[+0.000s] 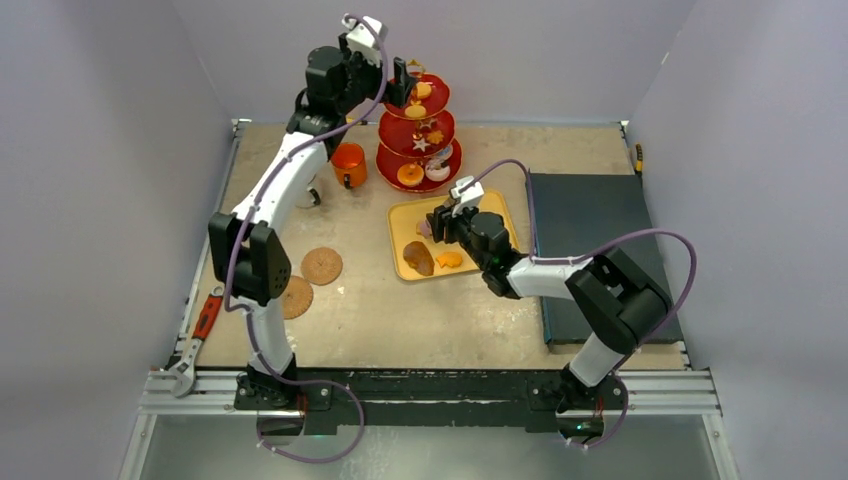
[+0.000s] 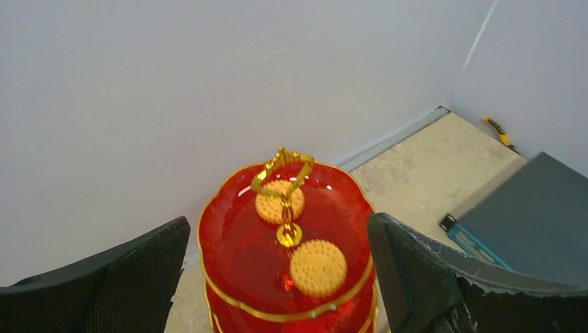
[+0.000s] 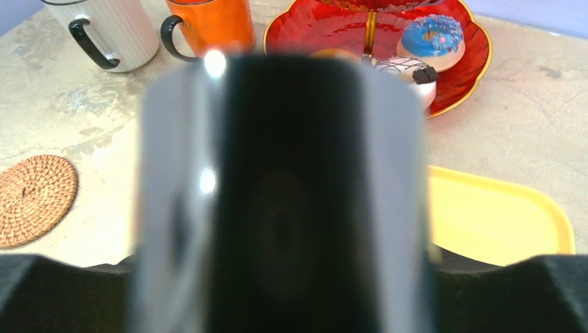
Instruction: Serve the afternoon tea
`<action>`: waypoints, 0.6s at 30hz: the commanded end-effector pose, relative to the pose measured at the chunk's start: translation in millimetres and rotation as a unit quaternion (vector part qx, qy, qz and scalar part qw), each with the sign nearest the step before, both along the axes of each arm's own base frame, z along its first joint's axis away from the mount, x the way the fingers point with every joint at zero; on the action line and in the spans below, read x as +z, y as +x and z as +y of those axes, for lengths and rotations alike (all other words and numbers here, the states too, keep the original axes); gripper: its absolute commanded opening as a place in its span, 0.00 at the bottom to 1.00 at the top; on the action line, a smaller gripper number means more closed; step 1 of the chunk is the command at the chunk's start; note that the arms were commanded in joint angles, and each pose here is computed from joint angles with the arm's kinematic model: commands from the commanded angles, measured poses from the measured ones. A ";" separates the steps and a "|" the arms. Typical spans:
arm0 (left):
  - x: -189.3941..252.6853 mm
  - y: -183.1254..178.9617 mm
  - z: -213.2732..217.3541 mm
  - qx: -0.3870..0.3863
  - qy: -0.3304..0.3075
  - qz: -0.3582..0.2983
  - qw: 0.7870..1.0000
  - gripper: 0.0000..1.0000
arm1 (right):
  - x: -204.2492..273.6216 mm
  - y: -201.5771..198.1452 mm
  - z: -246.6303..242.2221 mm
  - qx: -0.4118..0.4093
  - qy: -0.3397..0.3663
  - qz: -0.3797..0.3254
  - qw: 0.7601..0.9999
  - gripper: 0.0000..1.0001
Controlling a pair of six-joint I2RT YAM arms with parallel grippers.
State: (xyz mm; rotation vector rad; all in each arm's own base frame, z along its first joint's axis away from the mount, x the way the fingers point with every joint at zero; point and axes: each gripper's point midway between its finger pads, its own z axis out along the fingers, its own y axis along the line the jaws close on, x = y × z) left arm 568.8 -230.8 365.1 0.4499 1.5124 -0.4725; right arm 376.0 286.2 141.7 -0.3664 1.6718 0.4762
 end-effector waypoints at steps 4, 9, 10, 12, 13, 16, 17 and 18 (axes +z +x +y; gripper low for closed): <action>60.8 -61.5 21.8 -0.005 0.028 0.011 1.000 0.99 | 32.6 18.7 10.2 -0.003 0.007 -0.064 0.998 0.63; 68.0 -67.9 64.8 0.072 0.046 0.031 0.996 0.99 | 17.0 16.1 17.6 0.017 0.002 -0.049 0.999 0.65; 70.8 -68.3 74.5 0.083 0.040 0.040 0.995 0.99 | 14.3 15.0 18.9 0.022 0.003 -0.046 0.999 0.65; 76.0 -69.8 94.3 0.106 0.028 0.054 0.993 0.99 | 8.2 13.5 21.3 0.028 0.003 -0.037 0.999 0.64; 79.7 -70.9 104.5 0.119 0.024 0.055 0.991 0.99 | 5.1 13.1 21.6 0.029 0.003 -0.033 0.999 0.64; 92.1 -82.3 121.8 0.137 0.014 0.050 0.989 0.99 | -3.2 12.6 23.0 0.032 -0.001 -0.023 0.999 0.63; 95.0 -86.4 125.5 0.140 0.015 0.045 0.989 0.99 | -4.4 13.3 23.3 0.031 -0.002 -0.022 0.999 0.62; 95.9 -89.5 129.0 0.145 0.017 0.040 0.989 0.99 | -5.6 13.9 23.7 0.031 -0.003 -0.020 0.999 0.61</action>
